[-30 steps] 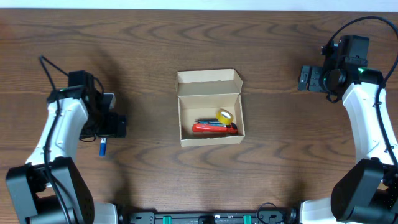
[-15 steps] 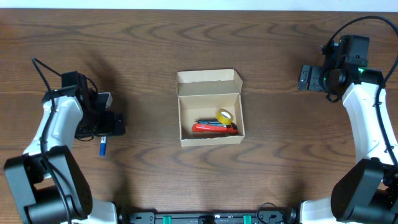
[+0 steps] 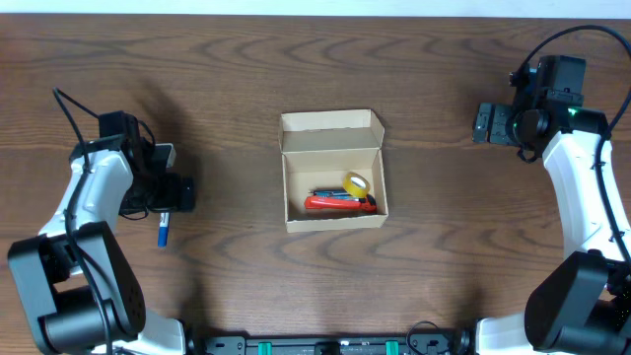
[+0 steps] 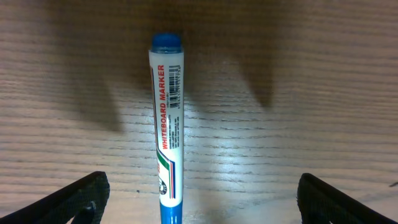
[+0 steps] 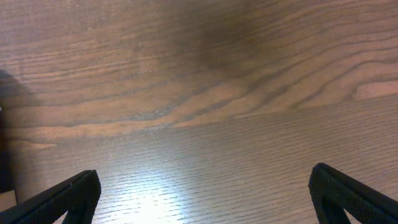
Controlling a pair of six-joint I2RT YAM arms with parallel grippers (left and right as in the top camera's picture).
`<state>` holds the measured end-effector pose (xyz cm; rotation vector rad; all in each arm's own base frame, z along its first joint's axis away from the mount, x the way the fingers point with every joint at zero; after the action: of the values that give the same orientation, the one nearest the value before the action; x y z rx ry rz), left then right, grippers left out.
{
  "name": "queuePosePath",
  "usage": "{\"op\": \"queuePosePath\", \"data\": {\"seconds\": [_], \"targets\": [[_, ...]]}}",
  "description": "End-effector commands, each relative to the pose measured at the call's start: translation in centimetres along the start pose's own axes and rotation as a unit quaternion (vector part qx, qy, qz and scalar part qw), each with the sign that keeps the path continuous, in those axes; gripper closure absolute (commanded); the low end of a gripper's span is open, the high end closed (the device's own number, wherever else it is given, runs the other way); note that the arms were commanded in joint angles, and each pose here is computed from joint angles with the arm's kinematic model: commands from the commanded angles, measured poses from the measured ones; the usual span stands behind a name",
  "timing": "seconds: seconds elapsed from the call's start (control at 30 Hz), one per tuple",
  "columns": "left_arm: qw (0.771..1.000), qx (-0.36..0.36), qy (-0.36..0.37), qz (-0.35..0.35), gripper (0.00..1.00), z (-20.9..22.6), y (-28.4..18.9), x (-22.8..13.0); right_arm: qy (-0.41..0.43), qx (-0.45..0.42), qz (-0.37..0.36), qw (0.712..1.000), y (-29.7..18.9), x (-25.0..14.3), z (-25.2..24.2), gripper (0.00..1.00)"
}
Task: Pack container
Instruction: 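Lower left gripper over the blue-capped marker and close on it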
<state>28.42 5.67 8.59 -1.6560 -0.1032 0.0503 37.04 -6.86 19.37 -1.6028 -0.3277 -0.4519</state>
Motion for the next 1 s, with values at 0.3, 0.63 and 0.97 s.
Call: {"op": "queuePosePath", "data": {"seconds": [0.3, 0.63, 0.97], "targets": [[0.999, 0.002, -0.016, 0.043, 0.05, 0.5, 2.8, -0.2, -0.005, -0.001, -0.002, 1.000, 0.1, 0.2, -0.2, 0.01], [0.998, 0.001, -0.028, 0.064, 0.05, 0.6, 4.0, -0.4, -0.005, 0.001, -0.002, 1.000, 0.1, 0.2, -0.2, 0.01], [0.996, 0.005, -0.033, 0.080, 0.05, 0.6, 4.0, -1.0, -0.005, 0.001, -0.002, 1.000, 0.1, 0.2, -0.2, 0.01]]}}
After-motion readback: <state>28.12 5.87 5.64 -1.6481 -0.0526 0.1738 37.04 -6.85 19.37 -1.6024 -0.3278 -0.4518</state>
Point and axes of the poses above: each gripper's point midway between its finger pads, its own y axis out along the fingers, its own z axis along the line the jaws close on, x = y × z, the point moved 6 cm from there along -y, back along the fingers, and after that the axes turned 5 degrees about -y, right-handed, at the moved point
